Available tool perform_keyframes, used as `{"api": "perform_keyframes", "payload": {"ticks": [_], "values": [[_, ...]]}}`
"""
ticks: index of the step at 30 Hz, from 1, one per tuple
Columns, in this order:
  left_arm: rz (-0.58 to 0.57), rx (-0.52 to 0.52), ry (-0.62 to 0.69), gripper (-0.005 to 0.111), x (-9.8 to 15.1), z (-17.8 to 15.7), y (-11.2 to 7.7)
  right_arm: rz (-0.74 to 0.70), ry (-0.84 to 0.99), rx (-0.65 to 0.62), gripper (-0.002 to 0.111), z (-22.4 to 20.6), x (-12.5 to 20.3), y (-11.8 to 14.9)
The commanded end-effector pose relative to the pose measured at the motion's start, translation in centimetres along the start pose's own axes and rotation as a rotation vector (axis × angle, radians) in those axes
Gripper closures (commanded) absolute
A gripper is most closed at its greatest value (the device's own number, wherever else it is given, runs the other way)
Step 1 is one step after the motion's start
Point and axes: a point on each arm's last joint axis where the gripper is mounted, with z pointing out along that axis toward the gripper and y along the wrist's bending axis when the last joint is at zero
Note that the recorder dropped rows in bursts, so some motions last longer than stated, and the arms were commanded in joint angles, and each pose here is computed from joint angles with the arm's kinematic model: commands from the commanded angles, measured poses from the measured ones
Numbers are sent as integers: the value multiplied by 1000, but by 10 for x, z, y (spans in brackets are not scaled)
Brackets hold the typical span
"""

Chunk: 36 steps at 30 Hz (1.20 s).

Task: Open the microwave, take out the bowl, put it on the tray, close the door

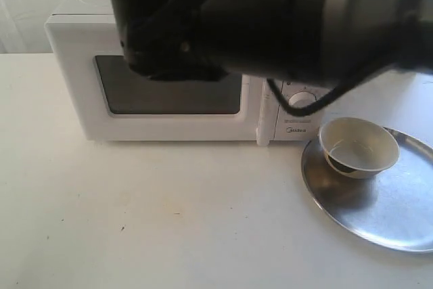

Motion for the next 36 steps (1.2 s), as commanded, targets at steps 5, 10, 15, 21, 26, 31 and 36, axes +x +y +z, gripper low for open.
{"api": "perform_keyframes", "payload": {"ticks": [5, 10, 15, 21, 26, 31, 36], "values": [[-6, 6, -3, 107, -1, 0, 0, 135, 32, -68, 108, -23, 15, -47], [-6, 6, -3, 107, -1, 0, 0, 14, 53, -97, 108, -28, 32, -48], [-6, 6, -3, 107, -1, 0, 0, -28, 92, -89, 108, -30, 66, -55], [-6, 6, -3, 107, -1, 0, 0, 50, 126, -73, 108, -36, 117, -78], [-6, 6, -3, 107, -1, 0, 0, 87, 88, -68, 108, -49, 149, -94], [-6, 6, -3, 107, -1, 0, 0, 143, 43, -54, 108, -65, 172, -110], [-6, 6, -3, 107, -1, 0, 0, 183, 2, -44, 108, -77, 190, -120]]}}
